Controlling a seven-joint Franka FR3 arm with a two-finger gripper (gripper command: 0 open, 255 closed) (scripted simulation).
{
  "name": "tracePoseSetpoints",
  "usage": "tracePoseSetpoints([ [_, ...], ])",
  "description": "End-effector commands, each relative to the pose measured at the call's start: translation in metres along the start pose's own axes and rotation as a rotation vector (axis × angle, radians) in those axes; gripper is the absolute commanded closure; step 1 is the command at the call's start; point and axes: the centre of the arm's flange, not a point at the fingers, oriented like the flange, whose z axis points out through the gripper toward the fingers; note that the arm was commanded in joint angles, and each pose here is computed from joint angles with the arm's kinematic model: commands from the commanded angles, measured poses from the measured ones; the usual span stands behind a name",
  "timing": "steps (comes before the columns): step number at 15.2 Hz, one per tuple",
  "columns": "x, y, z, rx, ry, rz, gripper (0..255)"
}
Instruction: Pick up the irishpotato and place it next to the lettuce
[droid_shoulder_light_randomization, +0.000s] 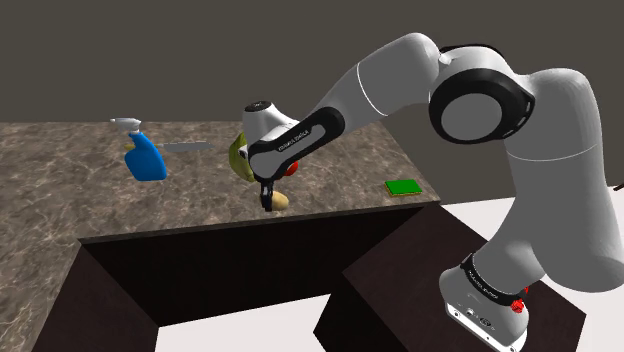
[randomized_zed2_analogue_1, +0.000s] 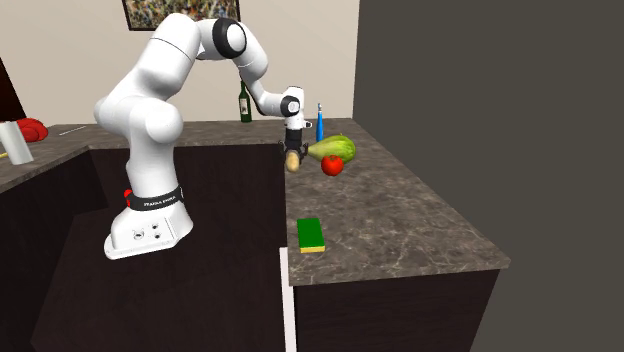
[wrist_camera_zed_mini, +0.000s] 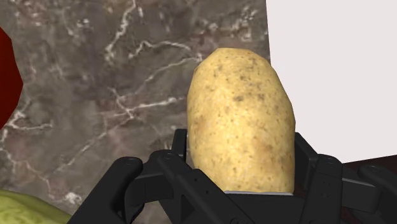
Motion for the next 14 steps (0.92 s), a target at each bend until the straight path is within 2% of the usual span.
tracePoseSetpoints([
  [1, 0.000, 0.000, 0.000, 0.000, 0.000, 0.000, 255],
  [2, 0.000, 0.000, 0.000, 0.000, 0.000, 0.000, 0],
  [7, 0.000, 0.000, 0.000, 0.000, 0.000, 0.000, 0],
  [11, 0.000, 0.000, -0.050, 0.000, 0.000, 0.000, 0],
  [14, 0.000, 0.000, -0.050, 0.000, 0.000, 0.000, 0],
])
